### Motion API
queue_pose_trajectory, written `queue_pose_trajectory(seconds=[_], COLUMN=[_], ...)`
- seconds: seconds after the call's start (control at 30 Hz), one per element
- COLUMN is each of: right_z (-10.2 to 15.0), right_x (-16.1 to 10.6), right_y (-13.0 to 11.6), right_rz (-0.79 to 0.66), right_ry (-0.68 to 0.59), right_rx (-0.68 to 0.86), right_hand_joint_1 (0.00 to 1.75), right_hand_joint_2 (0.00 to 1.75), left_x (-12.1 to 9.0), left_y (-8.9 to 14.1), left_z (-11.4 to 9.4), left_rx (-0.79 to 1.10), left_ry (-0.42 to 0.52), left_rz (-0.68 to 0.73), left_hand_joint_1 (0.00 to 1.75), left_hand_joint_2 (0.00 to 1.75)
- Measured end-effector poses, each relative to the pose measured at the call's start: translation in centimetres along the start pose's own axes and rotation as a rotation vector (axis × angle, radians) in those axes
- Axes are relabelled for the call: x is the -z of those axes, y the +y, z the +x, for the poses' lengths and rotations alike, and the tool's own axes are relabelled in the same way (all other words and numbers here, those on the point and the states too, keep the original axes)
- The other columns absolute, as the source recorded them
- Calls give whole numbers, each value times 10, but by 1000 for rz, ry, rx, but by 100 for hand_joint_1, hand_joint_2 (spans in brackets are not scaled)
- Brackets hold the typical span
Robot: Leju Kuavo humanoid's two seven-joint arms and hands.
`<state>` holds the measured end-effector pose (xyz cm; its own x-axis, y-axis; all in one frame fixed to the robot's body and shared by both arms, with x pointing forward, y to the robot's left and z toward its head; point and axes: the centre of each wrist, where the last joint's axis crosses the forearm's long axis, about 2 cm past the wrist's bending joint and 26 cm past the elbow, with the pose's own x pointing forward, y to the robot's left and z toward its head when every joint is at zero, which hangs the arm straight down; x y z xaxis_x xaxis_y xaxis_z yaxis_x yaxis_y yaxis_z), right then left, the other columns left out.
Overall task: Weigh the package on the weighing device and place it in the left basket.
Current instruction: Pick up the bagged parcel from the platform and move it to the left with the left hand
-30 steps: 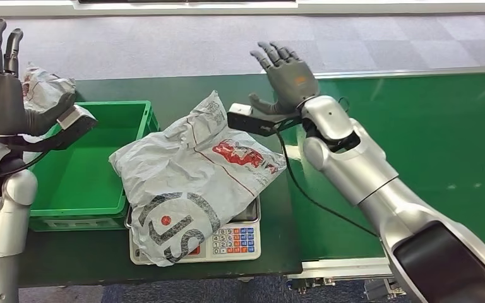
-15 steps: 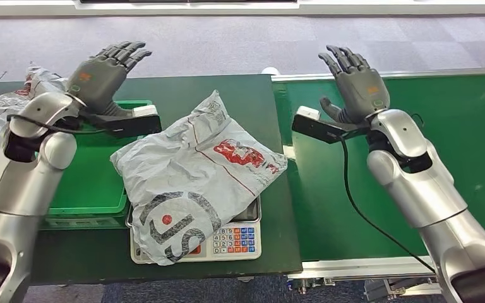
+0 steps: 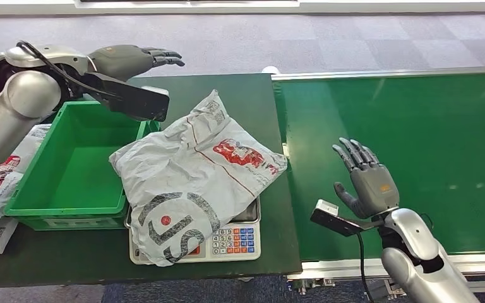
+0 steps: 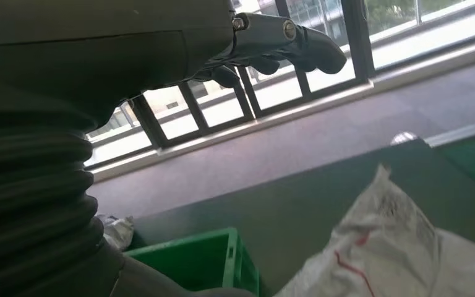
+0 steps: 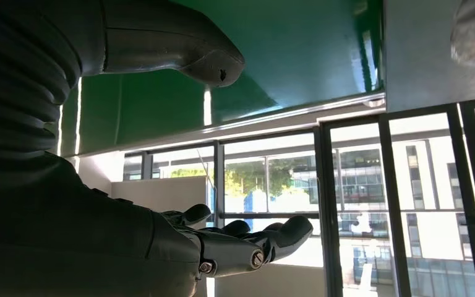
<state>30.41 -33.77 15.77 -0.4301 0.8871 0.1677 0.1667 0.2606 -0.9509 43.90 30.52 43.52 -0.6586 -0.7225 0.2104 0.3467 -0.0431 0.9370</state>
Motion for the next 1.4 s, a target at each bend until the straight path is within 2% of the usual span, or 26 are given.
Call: queue_pose_trajectory(seconds=[0.13,0.37,0.43,0.5,0.63,0.7,0.83,0.93,0.97,1.07,1.4], right_z=[10,15,15,16,21,26,33,36,36,39,46], right_x=[-24,-35,-38,-43,-62,-73,-88,-91,-91,-88,-85], right_y=[9,10,11,12,15,17,19,18,18,14,13], right_rz=[10,11,13,12,15,18,28,26,22,-3,-47], right_ry=[12,32,41,52,71,83,106,108,107,101,104], right_rx=[13,31,36,42,60,72,97,107,110,116,129], right_hand_joint_1=[0,0,0,0,0,0,0,0,0,0,0], right_hand_joint_2=[175,175,175,175,175,175,175,175,175,175,175], left_x=[16,28,37,48,69,79,96,105,109,117,123], left_y=[-38,-83,-111,-148,-219,-241,-268,-280,-281,-284,-303], left_z=[-14,-31,-37,-42,-39,-34,-21,-12,-9,0,12], left_rx=[-17,-55,-69,-84,-142,-175,-243,-275,-275,-258,-182], left_ry=[-5,6,-9,-28,-61,-72,-86,-86,-89,-101,-62], left_rz=[-59,-151,-156,-159,-180,-173,-155,-146,-142,-135,-115], left_hand_joint_1=[0,0,0,0,0,0,0,90,134,175,175], left_hand_joint_2=[175,175,175,175,175,175,175,175,175,175,175])
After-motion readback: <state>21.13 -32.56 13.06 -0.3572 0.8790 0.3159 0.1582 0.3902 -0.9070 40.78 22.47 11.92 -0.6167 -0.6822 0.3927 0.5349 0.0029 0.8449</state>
